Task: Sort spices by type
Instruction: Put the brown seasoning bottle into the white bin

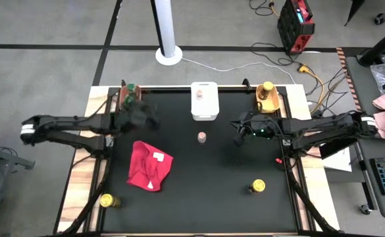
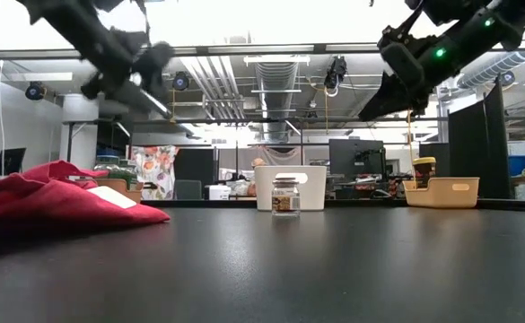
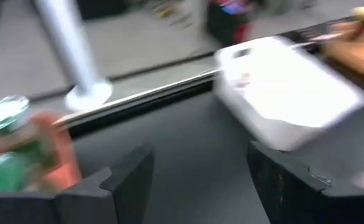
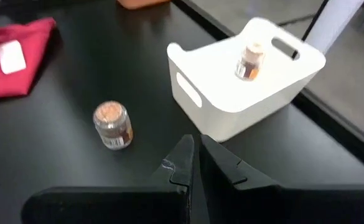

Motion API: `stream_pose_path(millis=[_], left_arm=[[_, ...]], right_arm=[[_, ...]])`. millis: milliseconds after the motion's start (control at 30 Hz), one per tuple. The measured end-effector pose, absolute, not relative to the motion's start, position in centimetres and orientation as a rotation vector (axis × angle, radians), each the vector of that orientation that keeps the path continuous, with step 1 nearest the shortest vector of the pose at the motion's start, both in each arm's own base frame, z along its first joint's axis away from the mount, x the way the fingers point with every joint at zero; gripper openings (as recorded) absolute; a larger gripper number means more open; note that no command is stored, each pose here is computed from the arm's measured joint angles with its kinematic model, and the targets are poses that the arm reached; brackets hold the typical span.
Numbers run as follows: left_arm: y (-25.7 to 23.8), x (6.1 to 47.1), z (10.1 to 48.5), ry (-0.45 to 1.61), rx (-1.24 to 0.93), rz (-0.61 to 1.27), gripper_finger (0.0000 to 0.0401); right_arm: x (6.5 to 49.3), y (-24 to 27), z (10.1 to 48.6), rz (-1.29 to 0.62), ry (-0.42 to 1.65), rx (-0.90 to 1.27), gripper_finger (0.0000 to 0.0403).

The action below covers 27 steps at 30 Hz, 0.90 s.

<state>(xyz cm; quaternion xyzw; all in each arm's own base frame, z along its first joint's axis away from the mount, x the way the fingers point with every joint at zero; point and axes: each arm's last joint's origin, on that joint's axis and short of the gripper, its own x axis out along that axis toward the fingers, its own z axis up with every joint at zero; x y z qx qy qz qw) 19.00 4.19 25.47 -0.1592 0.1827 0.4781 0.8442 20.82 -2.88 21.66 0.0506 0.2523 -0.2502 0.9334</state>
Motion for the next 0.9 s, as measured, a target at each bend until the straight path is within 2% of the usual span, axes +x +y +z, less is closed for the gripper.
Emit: stream_pose_path(millis=[233,400,600,800,900], left_arm=[[-3.0,19.7,26.3,0.352,-0.174,0.661,0.0238],[-5.7,18.8,26.3,0.329,-0.107,0.604,0.0238],[-7.2,18.3,26.3,0.332,-0.128,0.517,0.0238],[-7.7,18.3,26.1,0.383,-0.188,0.401,0.0238],[-7.8,18.3,26.0,0.406,-0.19,0.374,0.0238]], right_arm=[[22.6,-3.0,20.3,-0.525,0.507,0.139,0.0018],[24.5,-2.5,19.5,-0.505,0.472,0.181,0.0018],[26.7,-1.3,19.1,-0.472,0.497,0.201,0.0018],[29.4,0.8,21.5,-0.409,0.468,0.215,0.0018],[30.4,2.6,22.6,-0.375,0.529,0.234,0.0018]])
